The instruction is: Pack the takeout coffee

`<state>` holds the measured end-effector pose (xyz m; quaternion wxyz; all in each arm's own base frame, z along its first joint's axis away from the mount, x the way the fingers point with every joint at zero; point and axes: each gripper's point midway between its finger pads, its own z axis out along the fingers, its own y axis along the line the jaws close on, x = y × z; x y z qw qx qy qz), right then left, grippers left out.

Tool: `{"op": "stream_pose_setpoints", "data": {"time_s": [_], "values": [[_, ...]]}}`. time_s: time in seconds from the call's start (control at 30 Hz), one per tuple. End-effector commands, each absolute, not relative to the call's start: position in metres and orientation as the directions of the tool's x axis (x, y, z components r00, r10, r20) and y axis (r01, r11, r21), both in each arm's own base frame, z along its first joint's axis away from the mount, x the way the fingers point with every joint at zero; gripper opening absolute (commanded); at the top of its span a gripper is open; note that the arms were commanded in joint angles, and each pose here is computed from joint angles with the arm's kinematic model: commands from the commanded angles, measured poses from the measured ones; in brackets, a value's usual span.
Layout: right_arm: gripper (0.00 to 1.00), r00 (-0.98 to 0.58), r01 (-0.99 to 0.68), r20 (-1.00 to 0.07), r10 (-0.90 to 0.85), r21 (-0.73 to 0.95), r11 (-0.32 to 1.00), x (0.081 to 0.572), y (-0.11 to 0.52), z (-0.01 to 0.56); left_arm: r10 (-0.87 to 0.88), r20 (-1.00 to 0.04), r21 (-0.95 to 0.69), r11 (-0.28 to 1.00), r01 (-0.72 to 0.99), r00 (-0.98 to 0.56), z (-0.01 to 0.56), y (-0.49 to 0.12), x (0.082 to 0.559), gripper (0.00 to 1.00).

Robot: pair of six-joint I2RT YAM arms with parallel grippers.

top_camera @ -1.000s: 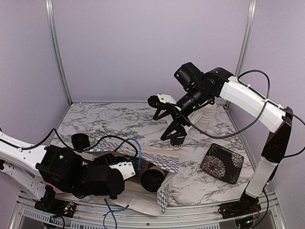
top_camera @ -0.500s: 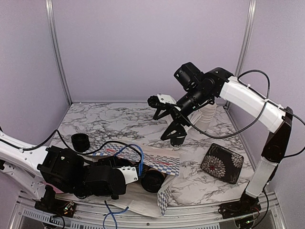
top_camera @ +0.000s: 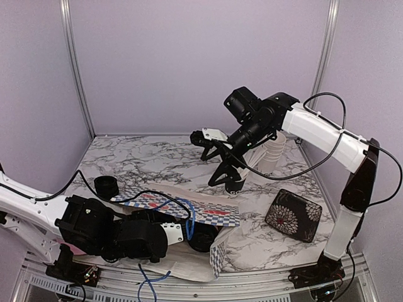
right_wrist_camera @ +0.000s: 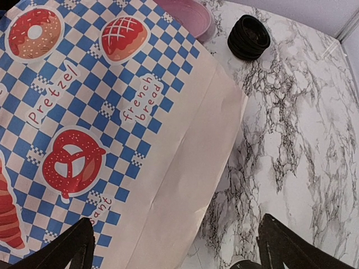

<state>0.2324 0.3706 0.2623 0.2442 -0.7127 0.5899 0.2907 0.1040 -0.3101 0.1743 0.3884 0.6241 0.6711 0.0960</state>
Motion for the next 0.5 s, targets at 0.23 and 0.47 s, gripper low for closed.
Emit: {"op": "stream_pose_setpoints", "data": {"time_s": [0.23,0.47], "values": [[0.99,0.147,-0.984,-0.717,-0.681,-0.038,-0.172,0.238,0.375,0.275,0.926,-0.367,0.629,0.181,0.756,0.084,0.160,-0.313,0.117,0.43],[0.99,0.140,-0.984,-0.716,-0.684,-0.026,-0.174,0.237,0.375,0.272,0.934,-0.348,0.644,0.181,0.744,0.074,0.156,-0.310,0.125,0.43]]}}
